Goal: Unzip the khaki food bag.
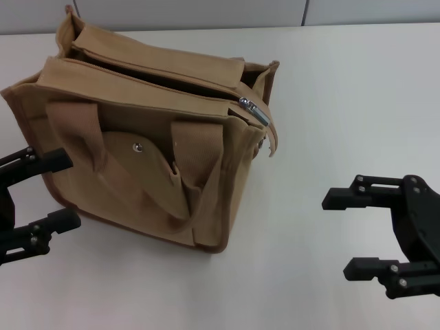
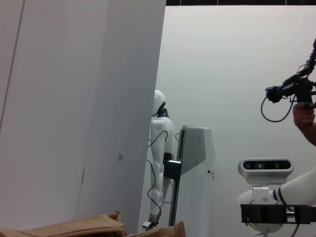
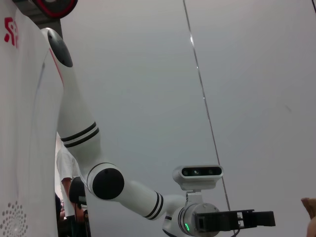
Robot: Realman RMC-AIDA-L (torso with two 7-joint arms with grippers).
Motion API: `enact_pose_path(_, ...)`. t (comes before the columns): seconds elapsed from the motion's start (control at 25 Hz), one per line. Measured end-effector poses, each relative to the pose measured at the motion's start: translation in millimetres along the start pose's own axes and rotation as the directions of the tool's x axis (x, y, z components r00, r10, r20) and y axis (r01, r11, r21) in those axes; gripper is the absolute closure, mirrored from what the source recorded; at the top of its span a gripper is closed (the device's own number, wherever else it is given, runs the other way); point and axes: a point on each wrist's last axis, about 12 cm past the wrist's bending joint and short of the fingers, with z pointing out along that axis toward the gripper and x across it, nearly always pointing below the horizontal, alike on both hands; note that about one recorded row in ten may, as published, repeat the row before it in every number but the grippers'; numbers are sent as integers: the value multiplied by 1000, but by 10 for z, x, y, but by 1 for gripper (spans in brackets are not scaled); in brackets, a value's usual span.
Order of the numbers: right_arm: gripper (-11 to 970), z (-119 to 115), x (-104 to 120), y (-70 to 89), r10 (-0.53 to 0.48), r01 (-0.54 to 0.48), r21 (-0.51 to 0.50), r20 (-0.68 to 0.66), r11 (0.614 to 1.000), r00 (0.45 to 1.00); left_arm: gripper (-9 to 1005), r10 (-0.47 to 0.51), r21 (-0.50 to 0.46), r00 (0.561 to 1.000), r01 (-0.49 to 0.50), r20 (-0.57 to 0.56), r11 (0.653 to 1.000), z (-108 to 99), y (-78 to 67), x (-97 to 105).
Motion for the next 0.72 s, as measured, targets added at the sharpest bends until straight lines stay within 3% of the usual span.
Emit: enact_pose_path(0.72,254,175,-74,-174,-9,9,-12,-6,1000,1000,215,4,24,1000,-5,14,1000,100,41,-26)
